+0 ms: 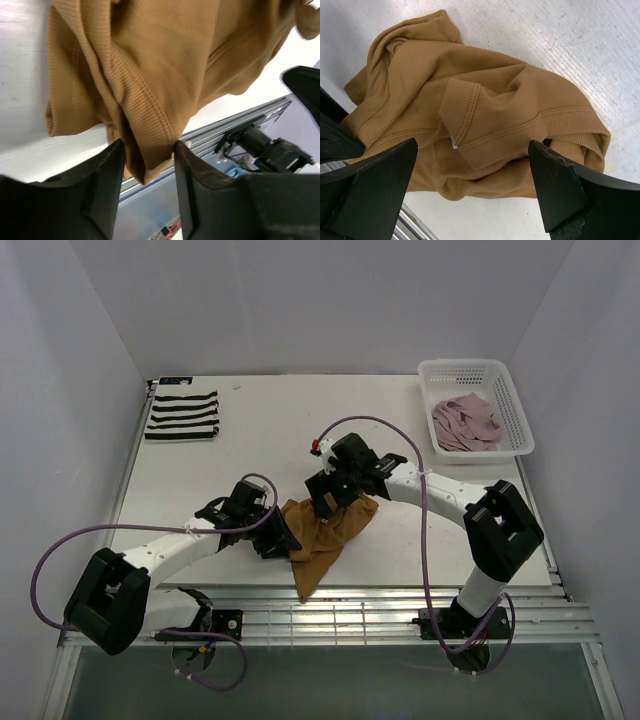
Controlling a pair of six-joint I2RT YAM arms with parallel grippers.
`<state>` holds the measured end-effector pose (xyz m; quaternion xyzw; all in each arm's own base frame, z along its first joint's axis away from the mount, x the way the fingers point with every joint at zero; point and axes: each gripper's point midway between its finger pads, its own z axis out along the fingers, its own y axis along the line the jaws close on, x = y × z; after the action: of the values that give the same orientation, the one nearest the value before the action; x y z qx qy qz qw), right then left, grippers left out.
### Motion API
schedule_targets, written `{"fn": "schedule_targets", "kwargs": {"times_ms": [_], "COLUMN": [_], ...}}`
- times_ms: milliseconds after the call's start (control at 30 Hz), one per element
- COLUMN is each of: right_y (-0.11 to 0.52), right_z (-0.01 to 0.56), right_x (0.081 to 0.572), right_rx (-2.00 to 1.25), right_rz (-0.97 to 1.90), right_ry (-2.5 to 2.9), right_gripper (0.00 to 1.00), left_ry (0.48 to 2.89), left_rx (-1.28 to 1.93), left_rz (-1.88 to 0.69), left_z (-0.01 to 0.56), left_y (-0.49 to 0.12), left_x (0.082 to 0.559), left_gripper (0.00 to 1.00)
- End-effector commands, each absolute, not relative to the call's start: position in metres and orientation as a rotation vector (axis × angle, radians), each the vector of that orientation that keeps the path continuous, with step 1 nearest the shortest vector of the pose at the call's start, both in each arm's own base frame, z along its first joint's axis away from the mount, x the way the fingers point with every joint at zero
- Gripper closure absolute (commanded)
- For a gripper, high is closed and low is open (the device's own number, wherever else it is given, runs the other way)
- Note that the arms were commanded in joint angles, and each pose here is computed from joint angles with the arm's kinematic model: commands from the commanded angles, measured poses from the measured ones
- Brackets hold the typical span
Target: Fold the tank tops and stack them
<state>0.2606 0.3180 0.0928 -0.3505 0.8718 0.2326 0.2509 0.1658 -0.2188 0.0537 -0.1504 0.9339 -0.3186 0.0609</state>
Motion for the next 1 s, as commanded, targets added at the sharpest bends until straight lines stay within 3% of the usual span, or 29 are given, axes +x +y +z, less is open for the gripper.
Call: {"fn": "schedule_targets", "kwargs": {"times_ms": [0,67,267,300,333,400,433,633,800,867,967], "right_y": [0.328,0.330,0.329,0.330,0.331,0.330,0.328,0.305,0.313,0.315,0.316], "right_z": [0.103,0.099,0.089,0.090,0.092,0.095,0.102,0.128,0.132,0.129,0.122], "right_x": [0.268,0.265,0.263,0.263,0.264,0.263,0.264,0.258,0.243,0.246,0.255], "right_rx": [-0.991,-1.010,-1.008,-1.009,-1.005,-0.994,-0.981,-0.928,-1.123,-1.218,-1.283], "right_rz": [0.634,0.638,0.635,0.640,0.646,0.649,0.643,0.586,0.644,0.540,0.435], "right_ry": [2.324,2.326,2.348,2.345,2.334,2.332,2.317,2.253,2.132,2.069,2.047], "right_gripper": [0.02,0.00,0.31,0.35,0.52,0.73,0.92,0.92,0.91,0.82,0.50], "left_ry": [2.735,2.736,2.767,2.770,2.762,2.741,2.725,2.573,2.569,2.574,2.582], "left_rx": [-0.408,-0.405,-0.374,-0.371,-0.367,-0.355,-0.353,-0.338,-0.372,-0.389,-0.406], "left_rz": [-1.029,-1.044,-1.082,-1.081,-1.088,-1.106,-1.111,-1.158,-1.146,-1.120,-1.091], "left_z": [0.074,0.072,0.065,0.064,0.066,0.071,0.075,0.112,0.113,0.111,0.111], "left_y": [-0.230,-0.230,-0.233,-0.233,-0.234,-0.236,-0.237,-0.238,-0.236,-0.234,-0.233], "left_x": [0.182,0.178,0.163,0.162,0.162,0.164,0.166,0.179,0.181,0.183,0.186], "left_gripper": [0.51,0.60,0.83,0.98,1.00,1.00,1.00,1.00,1.00,1.00,1.00]}}
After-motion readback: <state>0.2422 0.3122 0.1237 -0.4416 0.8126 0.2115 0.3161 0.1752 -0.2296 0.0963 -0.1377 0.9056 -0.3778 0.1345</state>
